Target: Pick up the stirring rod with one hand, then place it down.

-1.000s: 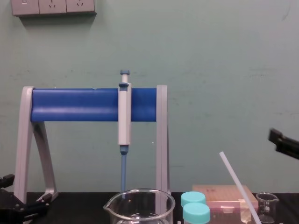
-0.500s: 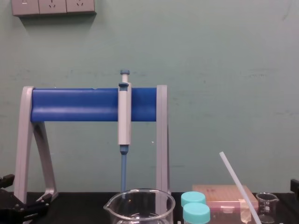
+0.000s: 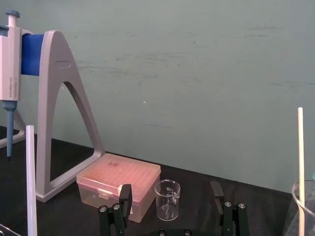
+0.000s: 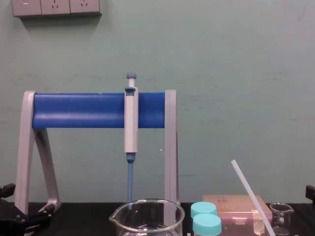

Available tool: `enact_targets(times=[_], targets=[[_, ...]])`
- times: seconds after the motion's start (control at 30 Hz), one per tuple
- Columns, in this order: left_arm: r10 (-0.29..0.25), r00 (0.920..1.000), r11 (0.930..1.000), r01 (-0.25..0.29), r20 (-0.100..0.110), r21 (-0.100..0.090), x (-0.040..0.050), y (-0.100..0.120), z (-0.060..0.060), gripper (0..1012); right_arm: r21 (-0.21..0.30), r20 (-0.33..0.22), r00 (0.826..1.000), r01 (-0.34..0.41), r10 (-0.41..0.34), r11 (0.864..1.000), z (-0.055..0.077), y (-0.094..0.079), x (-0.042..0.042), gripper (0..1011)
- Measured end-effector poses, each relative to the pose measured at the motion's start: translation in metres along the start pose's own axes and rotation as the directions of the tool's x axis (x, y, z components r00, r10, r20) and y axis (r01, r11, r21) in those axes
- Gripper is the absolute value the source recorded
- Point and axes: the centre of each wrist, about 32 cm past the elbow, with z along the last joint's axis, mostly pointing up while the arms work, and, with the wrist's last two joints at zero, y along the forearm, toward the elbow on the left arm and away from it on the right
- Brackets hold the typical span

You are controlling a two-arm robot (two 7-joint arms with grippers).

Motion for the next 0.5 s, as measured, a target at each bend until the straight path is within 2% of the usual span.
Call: enact_targets(times=[0.5], targets=[[0.0, 1.0, 1.0, 0.0, 0.0, 0.0, 0.0, 0.0, 0.0, 1000, 0.008, 0.002, 1.0, 0.0, 0.0, 1.0, 0.0005, 0.0001, -0.0002, 1003]])
